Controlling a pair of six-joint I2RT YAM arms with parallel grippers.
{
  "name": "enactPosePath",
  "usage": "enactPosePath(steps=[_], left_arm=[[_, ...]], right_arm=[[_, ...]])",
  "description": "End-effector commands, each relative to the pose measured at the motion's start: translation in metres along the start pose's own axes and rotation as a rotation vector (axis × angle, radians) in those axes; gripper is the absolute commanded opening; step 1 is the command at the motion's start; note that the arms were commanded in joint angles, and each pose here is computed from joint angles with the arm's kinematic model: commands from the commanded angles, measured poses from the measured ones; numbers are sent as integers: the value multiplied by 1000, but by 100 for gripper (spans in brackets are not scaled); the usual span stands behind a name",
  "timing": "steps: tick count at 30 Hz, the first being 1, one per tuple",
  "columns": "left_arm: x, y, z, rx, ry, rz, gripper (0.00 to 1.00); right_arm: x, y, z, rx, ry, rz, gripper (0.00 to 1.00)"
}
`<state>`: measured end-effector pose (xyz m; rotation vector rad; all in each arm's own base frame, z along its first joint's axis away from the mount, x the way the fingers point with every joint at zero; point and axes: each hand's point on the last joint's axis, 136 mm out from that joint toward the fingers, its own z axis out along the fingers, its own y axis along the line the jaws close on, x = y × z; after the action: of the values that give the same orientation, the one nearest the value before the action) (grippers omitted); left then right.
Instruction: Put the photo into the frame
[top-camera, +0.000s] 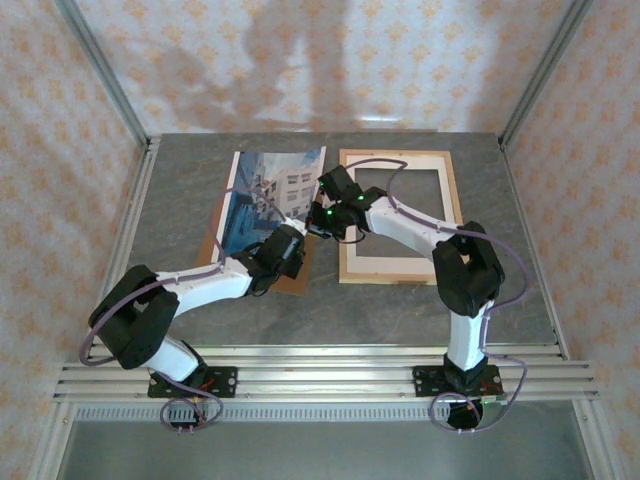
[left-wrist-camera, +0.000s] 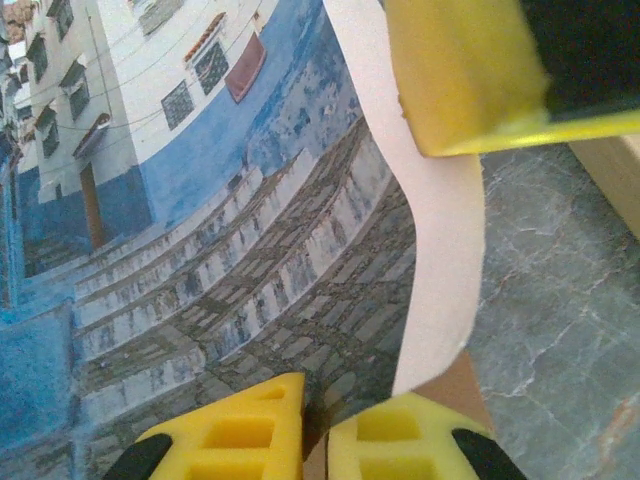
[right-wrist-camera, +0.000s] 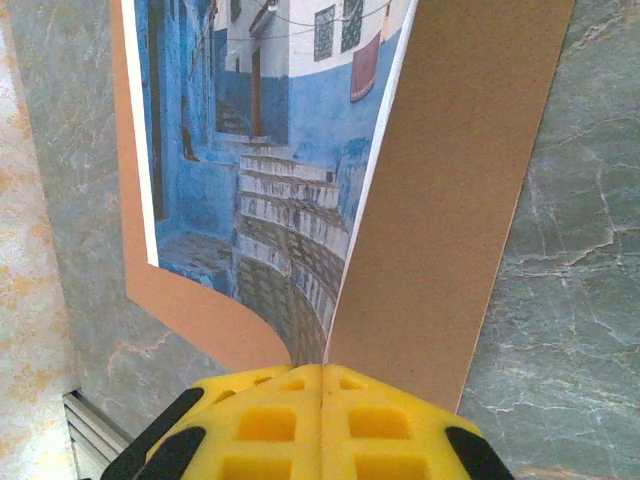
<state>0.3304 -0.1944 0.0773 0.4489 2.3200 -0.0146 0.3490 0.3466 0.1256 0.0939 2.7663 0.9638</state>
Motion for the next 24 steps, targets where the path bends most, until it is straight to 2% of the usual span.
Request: enactPosePath(steps=[1,2,5,6,9,13,17,22,24], left_arm=[[-20,-9,-11,56,-49,-49,7],[-21,-10,-13,63,-53,-58,5],[-30,-10,-20,74,-74,-88,1],[-34,-10,-23,78,-86,-95,0],[-46,-8,-31,86,-117,-112,0],[-66,-4,-41,108,-146,-155,0],[-102,5,-57,175,-212,-254,0],[-180,10,-99,257,-378,-320,0],[-219,2,-122,337,-453,-336,0]], right_arm=[[-21,13,-16,-32,-62,-13,5],[-26,13,-20,-37,-75,-9,9],[-44,12,-42,-52,-134,5,43],[-52,10,-52,-54,-162,10,52],[-70,6,-81,-59,-244,18,70],[-84,-9,-109,-25,-320,31,79],[-90,-36,-127,33,-370,59,83],[-94,-67,-144,81,-424,108,84],[-97,-78,-149,98,-440,132,84]])
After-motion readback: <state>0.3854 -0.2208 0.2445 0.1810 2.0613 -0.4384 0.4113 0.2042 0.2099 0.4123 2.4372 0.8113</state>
